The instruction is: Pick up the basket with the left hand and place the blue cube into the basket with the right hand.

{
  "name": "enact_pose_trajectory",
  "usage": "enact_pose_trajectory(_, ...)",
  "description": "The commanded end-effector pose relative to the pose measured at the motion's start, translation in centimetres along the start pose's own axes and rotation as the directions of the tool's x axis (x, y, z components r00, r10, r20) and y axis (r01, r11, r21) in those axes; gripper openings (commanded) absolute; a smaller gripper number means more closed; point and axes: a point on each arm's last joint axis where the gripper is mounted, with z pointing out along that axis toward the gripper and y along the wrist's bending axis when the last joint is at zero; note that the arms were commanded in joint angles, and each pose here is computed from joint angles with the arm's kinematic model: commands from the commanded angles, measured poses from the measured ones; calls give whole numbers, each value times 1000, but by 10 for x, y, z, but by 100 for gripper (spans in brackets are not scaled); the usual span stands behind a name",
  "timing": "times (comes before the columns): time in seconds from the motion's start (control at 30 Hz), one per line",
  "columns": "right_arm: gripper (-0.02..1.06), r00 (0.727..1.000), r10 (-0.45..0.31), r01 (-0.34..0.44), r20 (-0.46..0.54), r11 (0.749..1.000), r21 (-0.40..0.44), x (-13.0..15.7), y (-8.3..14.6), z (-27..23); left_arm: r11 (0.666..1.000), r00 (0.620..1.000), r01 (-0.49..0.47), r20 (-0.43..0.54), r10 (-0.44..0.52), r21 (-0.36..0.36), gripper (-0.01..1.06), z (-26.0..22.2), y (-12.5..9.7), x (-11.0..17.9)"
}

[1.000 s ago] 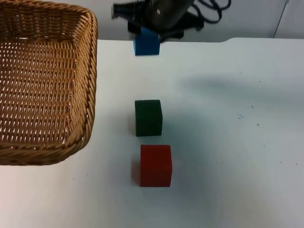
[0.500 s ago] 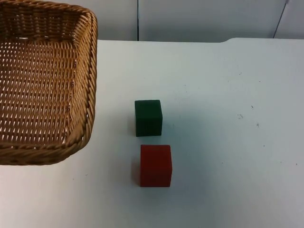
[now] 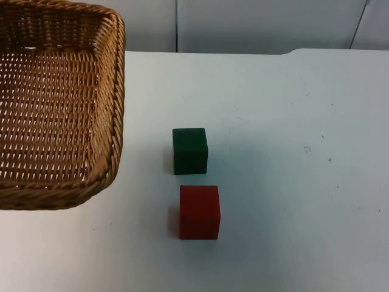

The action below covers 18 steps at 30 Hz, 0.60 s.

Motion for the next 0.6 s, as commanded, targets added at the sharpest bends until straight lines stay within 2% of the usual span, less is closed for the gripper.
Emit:
enact_pose_trajectory(0.0, 0, 999, -21, 21, -42, 1000, -12, 11, 11, 18, 999, 1000, 27, 11, -27, 30, 0, -2, -3, -1)
enact_pose_trajectory(0.17, 0, 991, 6, -12, -133, 999, -41, 35, 19, 54, 999, 1000, 27, 9, -27, 32, 0, -2, -3, 0)
enact_pose_trajectory(0.33, 0, 984, 10, -18, -177, 999, -43, 50, 21, 77, 999, 1000, 28, 10, -28, 33, 0, -2, -4, 0)
enact_pose_trajectory(0.57, 0, 985, 7, -15, -172, 999, -45, 55, 22, 88, 999, 1000, 28, 10, -28, 33, 0, -2, -4, 0)
